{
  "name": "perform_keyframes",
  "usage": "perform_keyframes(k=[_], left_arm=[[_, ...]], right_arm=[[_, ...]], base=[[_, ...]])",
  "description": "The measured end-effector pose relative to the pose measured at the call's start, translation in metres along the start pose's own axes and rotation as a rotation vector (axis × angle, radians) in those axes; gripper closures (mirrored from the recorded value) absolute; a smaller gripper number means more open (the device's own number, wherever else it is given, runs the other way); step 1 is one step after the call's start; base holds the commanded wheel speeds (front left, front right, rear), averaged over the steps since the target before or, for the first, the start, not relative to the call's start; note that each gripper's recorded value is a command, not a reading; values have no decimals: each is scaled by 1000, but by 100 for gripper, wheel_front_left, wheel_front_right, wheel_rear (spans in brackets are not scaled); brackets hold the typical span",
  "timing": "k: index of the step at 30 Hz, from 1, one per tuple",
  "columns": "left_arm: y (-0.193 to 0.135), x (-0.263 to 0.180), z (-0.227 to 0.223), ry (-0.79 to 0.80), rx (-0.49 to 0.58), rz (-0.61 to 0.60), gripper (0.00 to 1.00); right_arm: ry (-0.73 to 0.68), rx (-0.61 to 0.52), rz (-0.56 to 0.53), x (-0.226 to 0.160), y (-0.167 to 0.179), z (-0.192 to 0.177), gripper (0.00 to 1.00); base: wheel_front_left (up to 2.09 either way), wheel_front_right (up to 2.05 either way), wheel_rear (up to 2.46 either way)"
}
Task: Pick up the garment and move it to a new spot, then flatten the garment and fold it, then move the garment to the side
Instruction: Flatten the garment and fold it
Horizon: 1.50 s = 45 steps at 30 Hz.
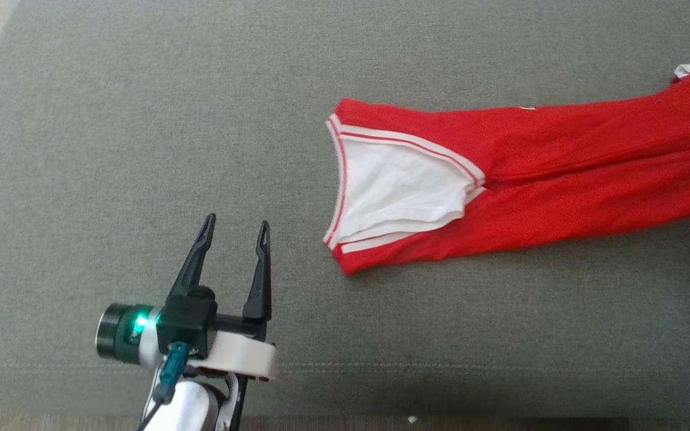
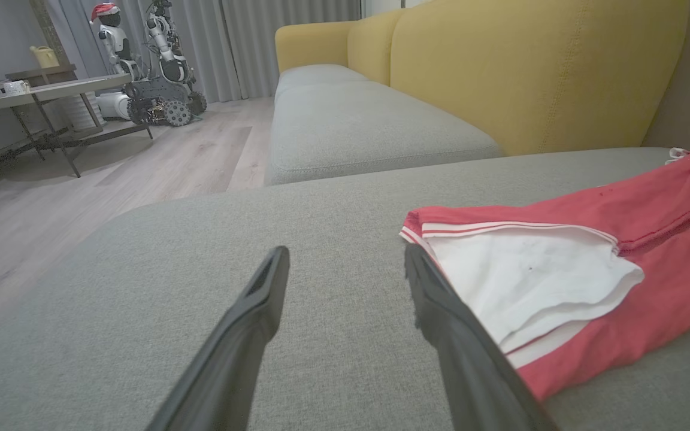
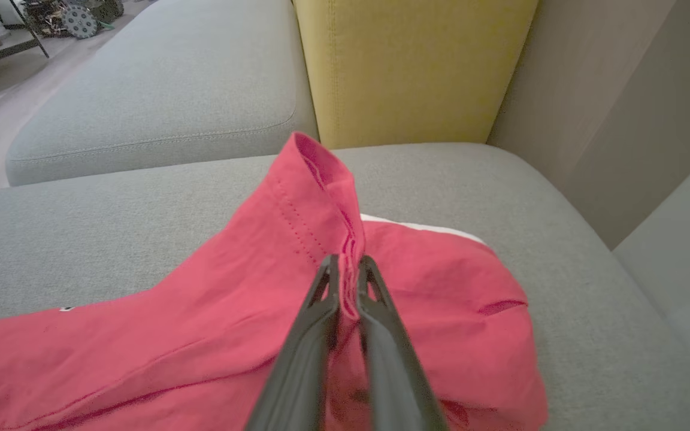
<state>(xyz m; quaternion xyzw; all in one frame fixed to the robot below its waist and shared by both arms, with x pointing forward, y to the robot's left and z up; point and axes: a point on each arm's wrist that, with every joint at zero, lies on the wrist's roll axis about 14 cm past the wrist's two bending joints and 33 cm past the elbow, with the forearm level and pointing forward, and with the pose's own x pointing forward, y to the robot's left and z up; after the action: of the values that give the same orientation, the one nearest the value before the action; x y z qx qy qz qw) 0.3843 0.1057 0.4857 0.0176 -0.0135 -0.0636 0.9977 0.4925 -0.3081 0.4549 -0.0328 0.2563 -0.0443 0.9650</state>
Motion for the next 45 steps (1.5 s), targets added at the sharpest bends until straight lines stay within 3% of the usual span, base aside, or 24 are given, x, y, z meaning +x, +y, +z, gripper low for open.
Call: perform_keyframes(k=[5,14,24,32,38,39,40,41,45], left_arm=[[1,-1,-2,5,1,2,0],[18,-10,0,8,20,51,0],[43,-28,0,23,23,146,0],[55,-37,-3,41,24,197,0],[56,-41,-5,49,18,205,0],[56,-41,-6,52,18,205,0],[56,-42,-7,56,17,206,0],[56,-42,-8,59,16,206,0],[53,-40,-11,70,11,198,0]], right_arm=[[-17,-50,24,-10,19,22,100],[-81,-77,290,-23,143,46,100],[-31,-122,590,-42,271,25,100],[3,-167,727,-50,330,11,100],[39,-197,777,-52,354,-4,100],[47,-195,779,-51,355,-7,84],[55,-194,779,-50,357,-10,46],[69,-195,780,-49,358,-14,0],[35,-155,795,-50,362,-11,0]], base=[[0,0,0],[0,0,0],[0,0,0],[0,0,0],[0,0,0],[0,0,0],[0,0,0],[0,0,0],[0,0,0]])
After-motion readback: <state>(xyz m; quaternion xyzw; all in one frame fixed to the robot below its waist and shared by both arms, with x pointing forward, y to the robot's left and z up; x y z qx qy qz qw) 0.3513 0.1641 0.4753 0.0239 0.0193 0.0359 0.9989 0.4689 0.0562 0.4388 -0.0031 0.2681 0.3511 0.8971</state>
